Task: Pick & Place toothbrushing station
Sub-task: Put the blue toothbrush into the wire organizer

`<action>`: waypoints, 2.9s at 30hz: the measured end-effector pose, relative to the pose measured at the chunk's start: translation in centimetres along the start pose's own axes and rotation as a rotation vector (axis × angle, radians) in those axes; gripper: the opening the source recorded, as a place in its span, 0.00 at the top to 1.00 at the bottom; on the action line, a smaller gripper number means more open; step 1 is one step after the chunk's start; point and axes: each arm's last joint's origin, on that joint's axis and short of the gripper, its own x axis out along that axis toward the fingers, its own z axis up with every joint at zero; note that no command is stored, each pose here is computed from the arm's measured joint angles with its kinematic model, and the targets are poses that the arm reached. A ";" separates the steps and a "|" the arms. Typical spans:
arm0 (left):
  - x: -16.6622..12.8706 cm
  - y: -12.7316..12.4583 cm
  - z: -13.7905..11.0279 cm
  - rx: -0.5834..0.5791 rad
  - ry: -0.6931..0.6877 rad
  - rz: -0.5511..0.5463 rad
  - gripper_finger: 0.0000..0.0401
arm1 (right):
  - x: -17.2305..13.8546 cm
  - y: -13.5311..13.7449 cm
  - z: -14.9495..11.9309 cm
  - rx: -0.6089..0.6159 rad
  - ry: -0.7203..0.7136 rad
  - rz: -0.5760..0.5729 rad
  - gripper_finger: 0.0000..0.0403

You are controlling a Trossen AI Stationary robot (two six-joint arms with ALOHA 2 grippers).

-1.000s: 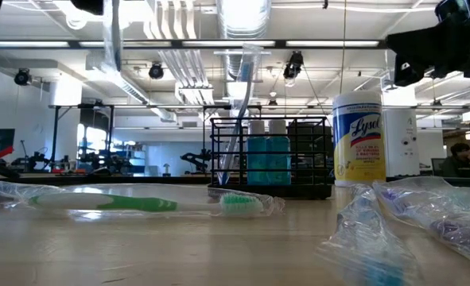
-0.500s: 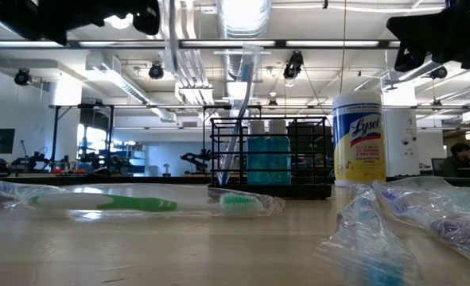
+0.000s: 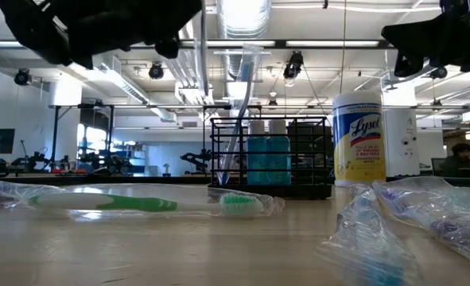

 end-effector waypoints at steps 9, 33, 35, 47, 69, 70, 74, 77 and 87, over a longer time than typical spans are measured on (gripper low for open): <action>1.9 0.7 -1.6 -0.008 0.030 0.011 1.00 | 0.1 0.0 -0.2 0.007 0.014 0.002 0.98; 2.5 1.6 -7.4 -0.018 0.101 0.040 1.00 | 0.1 0.0 -0.1 -0.025 0.008 0.003 0.98; 2.5 1.6 -7.8 -0.023 0.116 0.041 1.00 | 0.1 0.0 -0.1 -0.025 0.008 0.003 0.98; 2.3 1.6 -9.6 -0.053 0.179 0.067 1.00 | 0.1 0.0 -0.1 -0.025 0.009 0.003 0.98; 2.1 1.7 -11.3 -0.106 0.249 0.114 1.00 | 0.1 0.0 -0.1 -0.024 0.009 0.003 0.98; 2.1 1.7 -11.3 -0.112 0.250 0.117 1.00 | 0.1 0.0 -0.1 -0.022 0.009 0.003 0.98; 2.1 1.7 -11.3 -0.118 0.254 0.119 0.98 | 0.1 0.0 -0.1 -0.022 0.009 0.003 0.98; 2.1 1.6 -11.4 -0.152 0.265 0.123 0.96 | 0.1 0.0 -0.1 -0.024 0.009 0.003 0.98; 2.0 1.6 -11.1 -0.155 0.254 0.095 0.77 | 0.1 0.0 -0.1 -0.025 0.010 0.003 0.98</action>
